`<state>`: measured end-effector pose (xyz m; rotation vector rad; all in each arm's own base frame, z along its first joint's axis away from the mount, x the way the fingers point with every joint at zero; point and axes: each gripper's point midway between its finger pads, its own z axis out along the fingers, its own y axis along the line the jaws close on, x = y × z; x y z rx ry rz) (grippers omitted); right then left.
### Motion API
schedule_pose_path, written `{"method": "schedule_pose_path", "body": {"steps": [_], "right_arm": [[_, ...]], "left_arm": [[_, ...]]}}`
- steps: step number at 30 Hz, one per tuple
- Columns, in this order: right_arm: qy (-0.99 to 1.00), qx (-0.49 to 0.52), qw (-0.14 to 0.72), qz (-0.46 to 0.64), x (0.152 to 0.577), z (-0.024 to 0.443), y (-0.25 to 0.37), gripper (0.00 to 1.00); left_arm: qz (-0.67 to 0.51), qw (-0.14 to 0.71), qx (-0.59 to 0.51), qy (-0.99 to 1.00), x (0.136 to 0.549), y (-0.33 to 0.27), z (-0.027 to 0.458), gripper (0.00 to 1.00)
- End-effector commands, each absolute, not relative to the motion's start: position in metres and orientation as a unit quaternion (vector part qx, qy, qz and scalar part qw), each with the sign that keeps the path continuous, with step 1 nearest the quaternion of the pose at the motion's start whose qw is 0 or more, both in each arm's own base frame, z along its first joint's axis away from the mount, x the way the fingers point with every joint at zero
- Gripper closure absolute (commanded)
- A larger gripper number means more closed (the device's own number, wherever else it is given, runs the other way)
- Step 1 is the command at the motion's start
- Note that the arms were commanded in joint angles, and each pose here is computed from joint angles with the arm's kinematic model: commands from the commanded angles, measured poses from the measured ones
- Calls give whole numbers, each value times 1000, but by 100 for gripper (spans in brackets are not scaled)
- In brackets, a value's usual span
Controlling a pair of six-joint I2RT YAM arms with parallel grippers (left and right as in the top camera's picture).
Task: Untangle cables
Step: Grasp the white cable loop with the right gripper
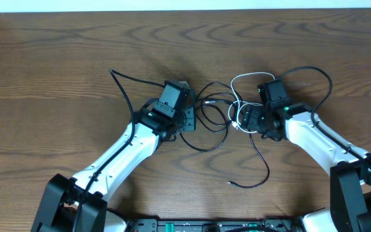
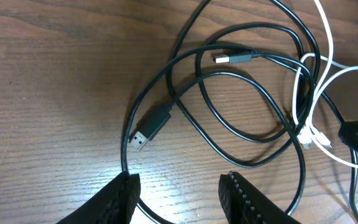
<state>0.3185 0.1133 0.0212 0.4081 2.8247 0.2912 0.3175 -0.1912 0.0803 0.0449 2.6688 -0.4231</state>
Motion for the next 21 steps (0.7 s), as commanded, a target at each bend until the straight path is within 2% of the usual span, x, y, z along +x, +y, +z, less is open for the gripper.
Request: {"method": "schedule_pose_path", "body": {"steps": [1, 5, 7, 8, 9, 10, 11, 17, 21], "right_arm": [[976, 119, 144, 114, 321, 23, 122, 14], [976, 116, 145, 115, 321, 23, 123, 14], [977, 116, 140, 111, 318, 22, 122, 26], [977, 115, 140, 110, 318, 22, 122, 41], [977, 115, 141, 107, 318, 21, 121, 63], [977, 115, 143, 105, 318, 21, 120, 94], [977, 116, 145, 103, 319, 22, 120, 99], [972, 115, 169, 114, 333, 30, 124, 99], [968, 103, 194, 123, 351, 55, 130, 99]], "left_arm": [[-140, 216, 7, 966, 314, -184, 76, 53], [-138, 213, 7, 967, 312, -183, 73, 53], [-138, 212, 5, 967, 312, -183, 73, 53], [-139, 212, 4, 967, 311, -183, 73, 53], [-139, 212, 4, 967, 312, -183, 73, 53], [-139, 212, 4, 967, 312, -183, 73, 53], [-139, 212, 4, 967, 312, -183, 73, 53], [-154, 204, 9, 967, 309, -188, 73, 53], [-156, 202, 10, 967, 308, -189, 73, 53]]}}
